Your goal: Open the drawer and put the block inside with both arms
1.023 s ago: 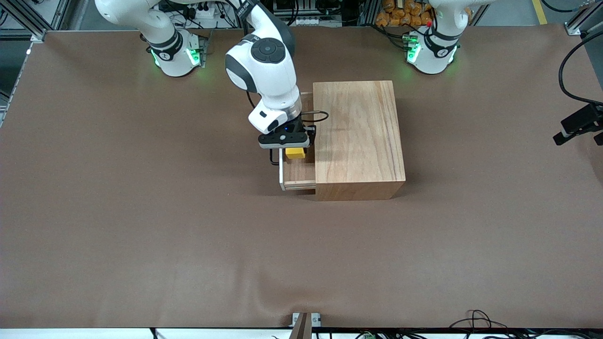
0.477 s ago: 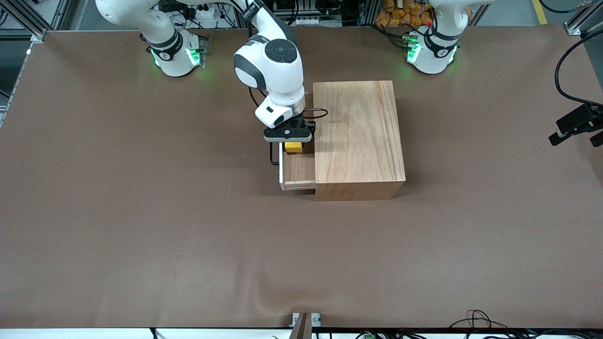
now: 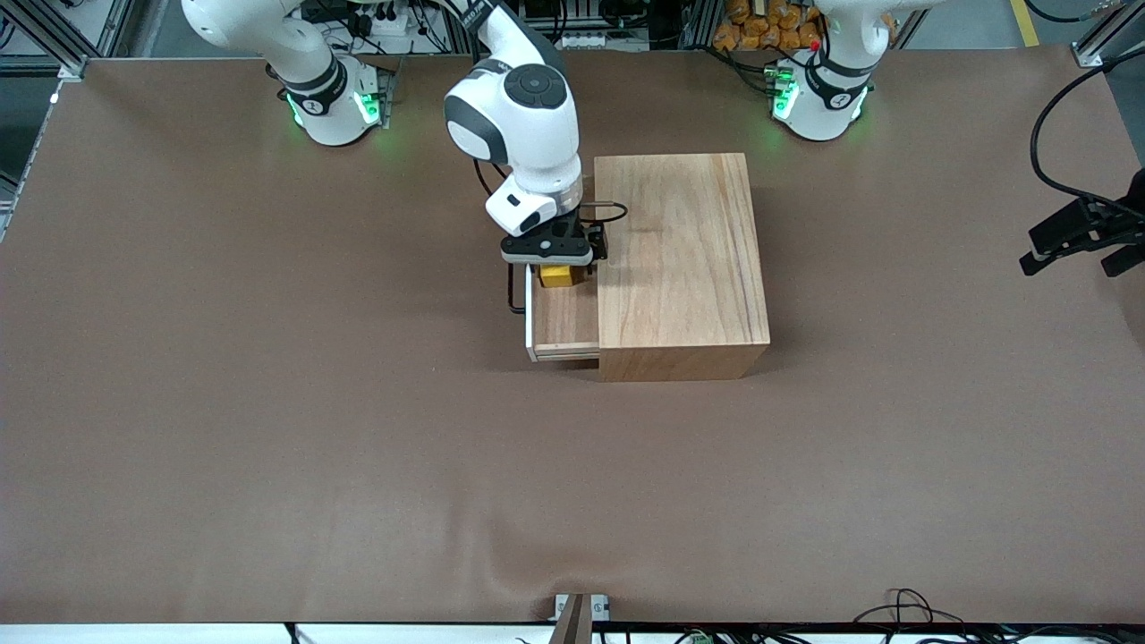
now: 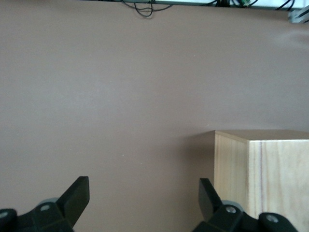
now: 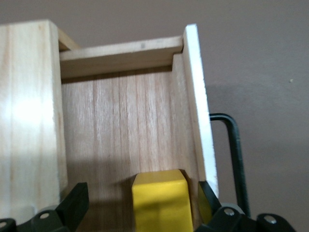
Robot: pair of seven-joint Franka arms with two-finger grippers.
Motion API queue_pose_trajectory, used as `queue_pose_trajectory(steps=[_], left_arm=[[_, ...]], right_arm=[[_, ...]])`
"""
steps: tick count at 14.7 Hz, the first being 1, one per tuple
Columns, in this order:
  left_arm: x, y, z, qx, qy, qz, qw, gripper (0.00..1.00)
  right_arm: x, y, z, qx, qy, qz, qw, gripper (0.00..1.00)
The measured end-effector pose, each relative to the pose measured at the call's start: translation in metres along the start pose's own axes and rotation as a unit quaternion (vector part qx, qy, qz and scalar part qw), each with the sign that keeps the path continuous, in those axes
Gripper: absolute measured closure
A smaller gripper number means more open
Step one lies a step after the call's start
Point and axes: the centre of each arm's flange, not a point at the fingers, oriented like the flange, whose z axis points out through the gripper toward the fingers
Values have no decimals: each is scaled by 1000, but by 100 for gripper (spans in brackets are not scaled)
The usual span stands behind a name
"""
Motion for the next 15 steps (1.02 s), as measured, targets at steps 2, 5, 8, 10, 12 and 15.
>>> queue_pose_trajectory(steps=[2, 5, 8, 10, 12, 15], left_arm=[[-3, 18, 3, 13, -12, -7, 1000, 0], [-7, 30, 6, 16, -26, -11, 999, 0], [-8, 28, 7, 17, -30, -13, 999, 0], [-10, 28, 10, 17, -34, -13, 999, 0], [-12, 28, 13, 18, -37, -13, 999, 0], [-17, 29, 10, 19, -37, -12, 999, 0]], right_arm=[[9, 7, -28, -4, 3, 9, 1000, 0], [28, 32, -80, -23, -1, 25, 999, 0], [54, 76, -114, -50, -16, 10, 999, 0], [83, 116, -128, -61, -24, -10, 998, 0], [112, 160, -138, -63, -35, -31, 997, 0], [144, 232, -160, -55, -66, -58, 995, 0]])
